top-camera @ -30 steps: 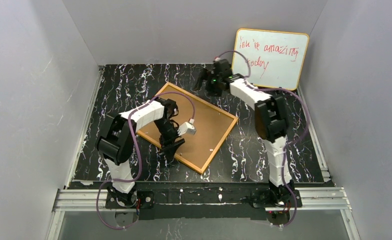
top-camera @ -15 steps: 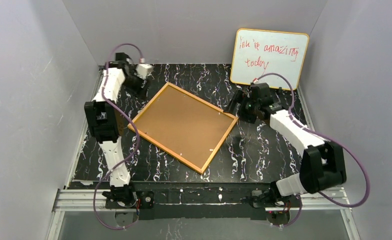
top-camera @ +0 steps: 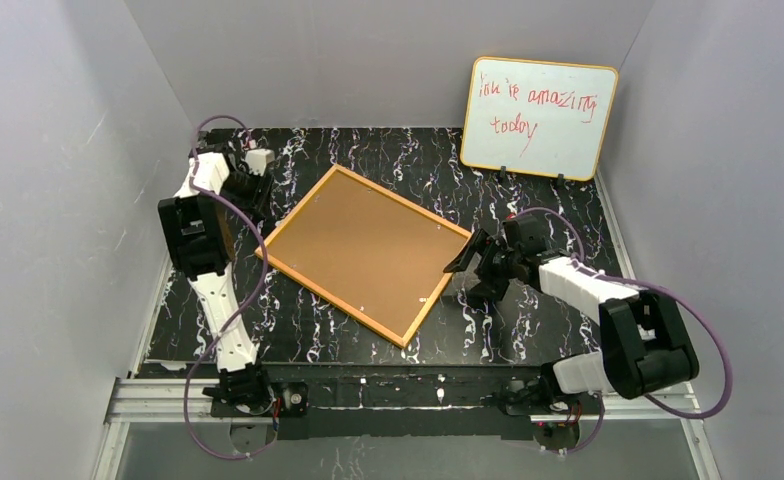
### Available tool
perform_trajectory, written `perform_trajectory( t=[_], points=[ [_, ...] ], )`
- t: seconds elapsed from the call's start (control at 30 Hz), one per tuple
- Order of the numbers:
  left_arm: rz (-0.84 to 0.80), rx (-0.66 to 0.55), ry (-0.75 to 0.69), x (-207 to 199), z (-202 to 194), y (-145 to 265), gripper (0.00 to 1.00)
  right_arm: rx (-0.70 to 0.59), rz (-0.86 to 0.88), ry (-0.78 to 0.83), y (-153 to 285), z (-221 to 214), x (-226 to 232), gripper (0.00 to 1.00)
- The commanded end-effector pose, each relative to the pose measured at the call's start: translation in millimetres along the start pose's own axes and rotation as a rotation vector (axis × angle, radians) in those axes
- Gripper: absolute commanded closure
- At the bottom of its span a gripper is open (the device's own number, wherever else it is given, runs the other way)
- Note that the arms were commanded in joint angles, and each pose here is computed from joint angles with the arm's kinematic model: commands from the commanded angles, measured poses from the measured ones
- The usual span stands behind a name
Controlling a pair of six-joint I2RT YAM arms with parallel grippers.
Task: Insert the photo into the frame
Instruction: Adjust the photo frame at the center of the board, then install the photo frame at the center of the board.
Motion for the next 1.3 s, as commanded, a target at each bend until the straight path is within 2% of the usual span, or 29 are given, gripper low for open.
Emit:
perform_trajectory(
  t=[0.0, 0.33, 0.6, 0.73, 0.83, 0.93, 1.17, 1.27],
  points=[
    [-0.188, 0.136, 0.011, -24.5, -37.0, -15.5, 0.53, -0.051, 0.093, -0.026, -10.4, 17.3, 11.9, 0.01],
    [-0.462, 0.422, -0.176, -98.5, -104.1, -18.1, 0.56, -0.121, -0.013, -0.053, -37.3, 72.2, 2.5, 0.01],
    [-0.614, 0.520, -0.241, -136.9, -136.8, -9.0, 0.57, -0.251, -0.173, -0.057, -14.5, 123.6, -10.5, 0.01],
    [-0.631, 0.511, -0.253, -137.7, -137.8, -0.4, 0.56, -0.302, -0.262, -0.042, 2.4, 131.9, -11.0, 0.01],
    [-0.612, 0.445, -0.241, -130.5, -125.9, 7.3, 0.55, -0.384, -0.271, -0.028, 21.6, 136.0, -2.2, 0.01],
    [-0.599, 0.335, -0.121, -106.2, -107.5, 11.8, 0.54, -0.451, -0.184, 0.022, 30.6, 139.3, 16.7, 0.01],
    [-0.620, 0.283, 0.104, -102.1, -94.1, -17.0, 0.64, -0.332, 0.019, 0.216, -10.3, 124.6, 100.0, 0.07],
    [-0.688, 0.277, 0.155, -106.0, -93.8, -24.6, 0.63, -0.232, 0.106, 0.283, -41.7, 112.6, 134.5, 0.09]
  ],
)
Point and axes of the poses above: each gripper's point midway between its finger pads, its own y axis back along the fingers, its own x axis along the line the jaws close on, z = x × y, the point moved 9 cm from there along y, back along the fingers, and after that the axes turned 14 degrees about y, right-handed, at the moved point
